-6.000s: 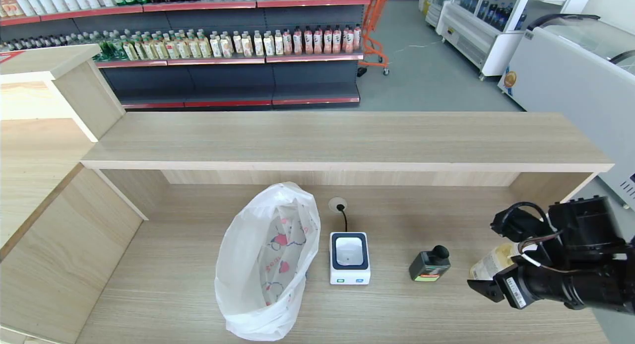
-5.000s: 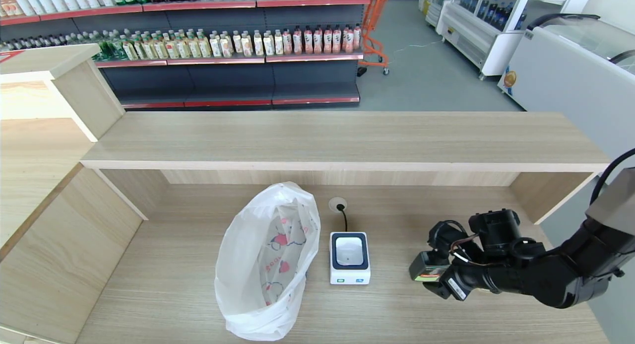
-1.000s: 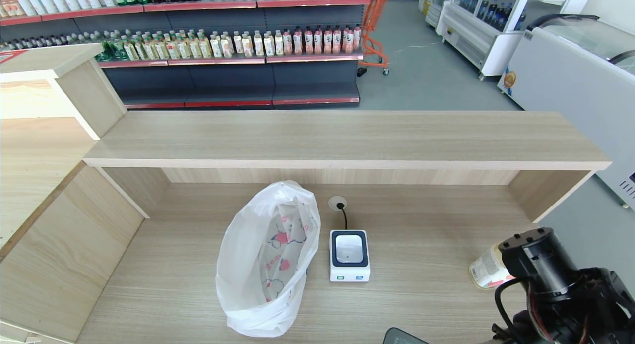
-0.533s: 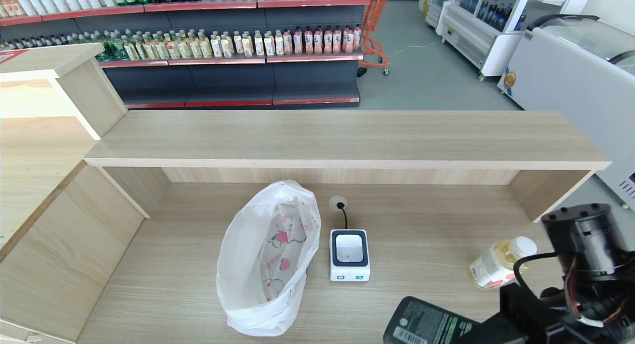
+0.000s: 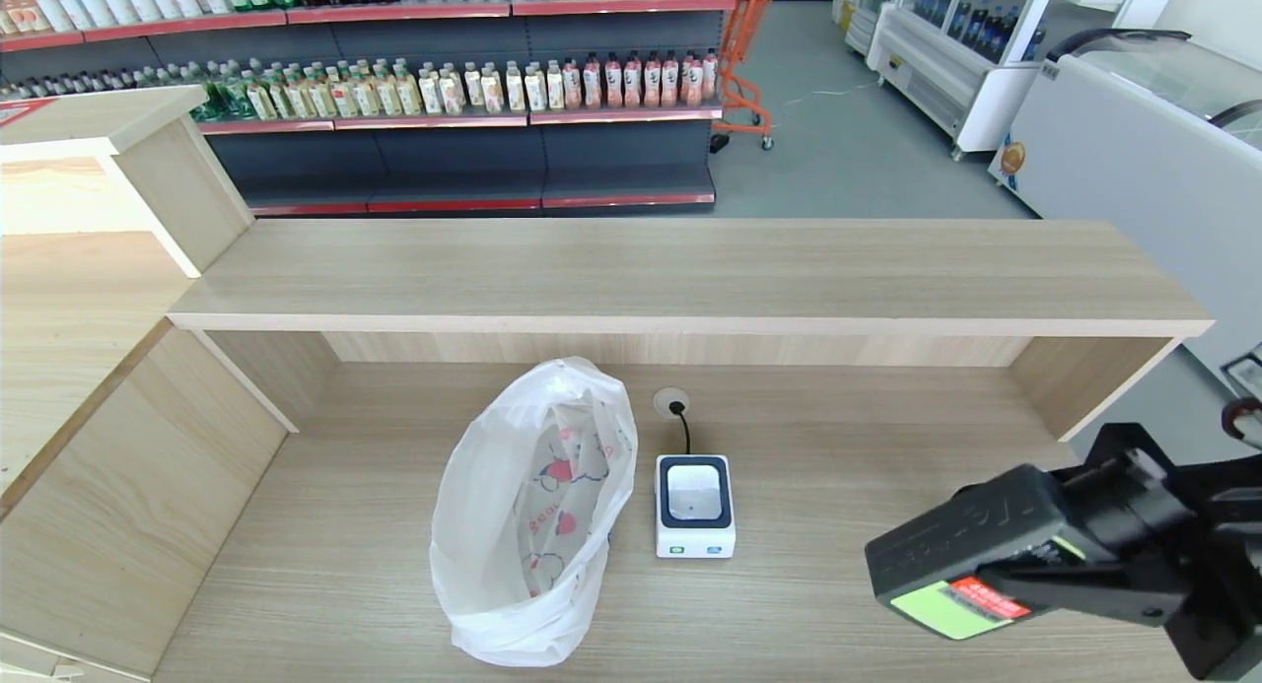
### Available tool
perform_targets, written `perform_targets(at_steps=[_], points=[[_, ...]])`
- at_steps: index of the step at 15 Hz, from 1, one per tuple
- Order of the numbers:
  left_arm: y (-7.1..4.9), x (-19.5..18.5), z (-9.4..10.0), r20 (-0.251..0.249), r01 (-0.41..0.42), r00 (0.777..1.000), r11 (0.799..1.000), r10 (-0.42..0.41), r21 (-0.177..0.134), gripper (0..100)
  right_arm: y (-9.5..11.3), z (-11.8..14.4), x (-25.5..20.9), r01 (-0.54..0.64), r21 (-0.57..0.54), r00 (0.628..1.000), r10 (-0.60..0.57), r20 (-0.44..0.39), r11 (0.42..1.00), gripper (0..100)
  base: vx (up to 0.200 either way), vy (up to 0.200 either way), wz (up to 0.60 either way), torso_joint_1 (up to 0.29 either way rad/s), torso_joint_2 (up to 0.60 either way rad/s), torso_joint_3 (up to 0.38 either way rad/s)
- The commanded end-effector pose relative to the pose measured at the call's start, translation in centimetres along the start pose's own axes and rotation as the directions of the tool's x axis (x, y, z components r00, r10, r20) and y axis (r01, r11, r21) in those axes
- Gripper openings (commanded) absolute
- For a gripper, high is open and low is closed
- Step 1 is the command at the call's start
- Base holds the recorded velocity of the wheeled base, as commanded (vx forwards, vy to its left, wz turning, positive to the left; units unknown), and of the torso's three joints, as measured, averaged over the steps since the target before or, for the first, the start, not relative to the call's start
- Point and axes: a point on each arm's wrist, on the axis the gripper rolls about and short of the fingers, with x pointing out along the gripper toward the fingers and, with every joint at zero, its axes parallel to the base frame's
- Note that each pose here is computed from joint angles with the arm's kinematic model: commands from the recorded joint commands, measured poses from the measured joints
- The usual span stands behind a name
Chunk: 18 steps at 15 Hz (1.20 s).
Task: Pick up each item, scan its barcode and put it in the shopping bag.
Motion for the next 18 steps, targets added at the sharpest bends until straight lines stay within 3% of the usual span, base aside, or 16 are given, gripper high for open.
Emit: perform_targets(at_steps=[1,2,3,5,6,12,18], points=[[0.0,0.0,0.0,0.0,0.0,1.0,1.0,0.0,0.0,100,-1.2,-0.5,-3.6,0.233,0.436,0.97,-0.241,-0.036,0.869,0,0.0,0.0,0.0,0.0,0.0,0.0],[0.0,0.0,0.0,0.0,0.0,1.0,1.0,0.0,0.0,100,-1.1,-1.3,-4.0,0.276,0.606,0.953,-0.295,-0.071,0.746,0,0.0,0.0,0.0,0.0,0.0,0.0],[0.0,0.0,0.0,0.0,0.0,1.0,1.0,0.0,0.0,100,-1.3,-1.7,-4.0,0.336,0.707,0.925,-0.361,-0.122,0.622,0,0.0,0.0,0.0,0.0,0.0,0.0],[0.0,0.0,0.0,0.0,0.0,1.0,1.0,0.0,0.0,100,-1.8,-2.2,-3.6,0.395,0.802,0.883,-0.427,-0.196,0.448,0,0.0,0.0,0.0,0.0,0.0,0.0],[0.0,0.0,0.0,0.0,0.0,1.0,1.0,0.0,0.0,100,-2.0,-2.5,-3.4,0.402,0.815,0.877,-0.431,-0.212,0.418,0,0.0,0.0,0.0,0.0,0.0,0.0],[0.0,0.0,0.0,0.0,0.0,1.0,1.0,0.0,0.0,100,-0.8,-3.0,-3.6,0.472,0.8,0.831,-0.488,-0.265,0.37,0,0.0,0.0,0.0,0.0,0.0,0.0],[0.0,0.0,0.0,0.0,0.0,1.0,1.0,0.0,0.0,100,-0.2,-3.4,-2.8,0.498,0.786,0.824,-0.483,-0.296,0.368,0,0.0,0.0,0.0,0.0,0.0,0.0]])
